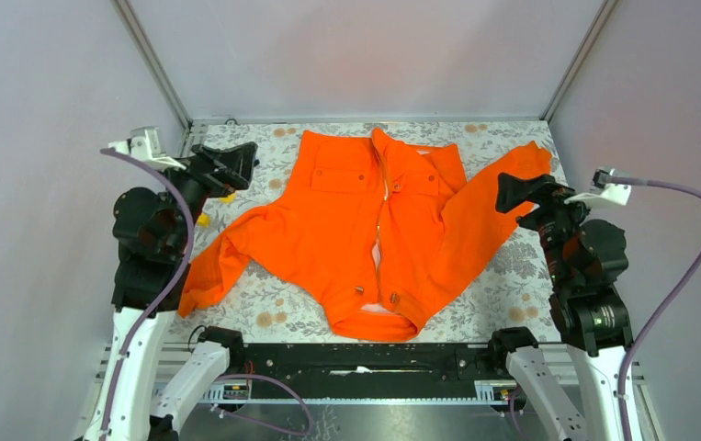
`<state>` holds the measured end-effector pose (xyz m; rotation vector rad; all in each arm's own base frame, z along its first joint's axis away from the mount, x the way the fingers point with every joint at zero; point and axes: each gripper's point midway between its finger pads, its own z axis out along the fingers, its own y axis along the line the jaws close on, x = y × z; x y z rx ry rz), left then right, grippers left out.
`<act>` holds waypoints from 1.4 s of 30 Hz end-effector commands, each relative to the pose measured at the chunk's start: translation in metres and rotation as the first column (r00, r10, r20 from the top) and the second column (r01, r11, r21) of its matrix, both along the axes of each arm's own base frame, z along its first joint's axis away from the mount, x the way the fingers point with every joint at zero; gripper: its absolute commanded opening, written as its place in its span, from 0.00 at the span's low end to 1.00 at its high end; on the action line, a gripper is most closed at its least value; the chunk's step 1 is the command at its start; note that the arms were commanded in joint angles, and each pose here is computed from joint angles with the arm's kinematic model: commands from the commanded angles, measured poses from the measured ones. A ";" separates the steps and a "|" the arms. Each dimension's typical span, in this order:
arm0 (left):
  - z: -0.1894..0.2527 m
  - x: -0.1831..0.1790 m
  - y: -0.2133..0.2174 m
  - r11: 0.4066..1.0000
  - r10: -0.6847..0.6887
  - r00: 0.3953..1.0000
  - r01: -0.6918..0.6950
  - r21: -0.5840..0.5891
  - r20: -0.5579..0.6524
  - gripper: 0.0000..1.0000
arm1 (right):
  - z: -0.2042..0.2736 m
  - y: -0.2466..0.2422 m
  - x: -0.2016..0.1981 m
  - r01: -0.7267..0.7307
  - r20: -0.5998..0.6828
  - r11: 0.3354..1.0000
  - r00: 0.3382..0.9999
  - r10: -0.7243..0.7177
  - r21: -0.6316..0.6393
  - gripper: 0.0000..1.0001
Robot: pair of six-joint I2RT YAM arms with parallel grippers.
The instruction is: Zip up the jacket
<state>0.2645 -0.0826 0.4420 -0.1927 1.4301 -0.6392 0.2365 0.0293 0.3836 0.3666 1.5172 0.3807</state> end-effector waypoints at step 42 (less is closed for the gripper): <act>-0.201 0.148 -0.077 0.821 -0.563 0.681 0.393 -0.415 -0.468 0.99 | -0.279 0.231 0.224 -0.427 -0.665 0.877 0.593 0.454 0.219 0.71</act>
